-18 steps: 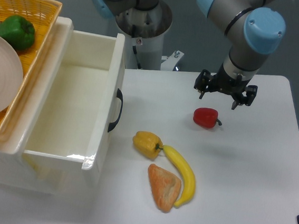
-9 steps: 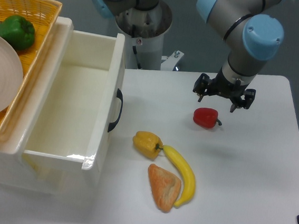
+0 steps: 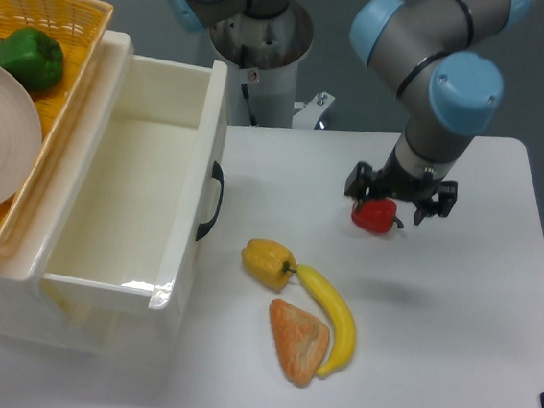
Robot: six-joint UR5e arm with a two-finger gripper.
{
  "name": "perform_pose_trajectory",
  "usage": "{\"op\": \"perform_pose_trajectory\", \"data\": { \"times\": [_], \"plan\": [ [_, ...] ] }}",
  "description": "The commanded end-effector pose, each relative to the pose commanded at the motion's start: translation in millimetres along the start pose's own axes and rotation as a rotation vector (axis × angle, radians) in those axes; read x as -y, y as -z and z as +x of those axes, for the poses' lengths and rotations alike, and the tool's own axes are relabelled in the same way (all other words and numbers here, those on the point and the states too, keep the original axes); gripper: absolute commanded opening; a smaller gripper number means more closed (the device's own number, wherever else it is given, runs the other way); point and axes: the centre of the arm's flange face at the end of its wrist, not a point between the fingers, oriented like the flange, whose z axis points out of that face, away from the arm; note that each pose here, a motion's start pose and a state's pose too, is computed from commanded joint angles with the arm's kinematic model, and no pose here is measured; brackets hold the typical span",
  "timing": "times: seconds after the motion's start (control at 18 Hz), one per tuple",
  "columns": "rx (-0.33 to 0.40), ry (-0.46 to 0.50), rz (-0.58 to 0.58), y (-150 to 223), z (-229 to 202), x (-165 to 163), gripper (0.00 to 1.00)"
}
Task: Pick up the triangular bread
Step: 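Move the gripper down toward the triangular orange bread slice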
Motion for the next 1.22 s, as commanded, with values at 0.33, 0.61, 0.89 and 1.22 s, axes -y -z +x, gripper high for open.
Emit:
{"op": "perform_pose_trajectory", "data": {
  "times": [0.33, 0.61, 0.89, 1.22],
  "plan": [
    [-0.079, 0.099, 0.123, -14.3, 12.2, 29.1, 1.00],
    [-0.085, 0.092, 0.109, -45.8, 29.1, 48.5, 1.00],
    [-0.094, 0.080, 0.088, -77.7, 46.4, 62.5, 1.00],
    [-0.097, 0.032, 0.074, -103.4, 70.0, 80.6, 1.00]
  ]
}}
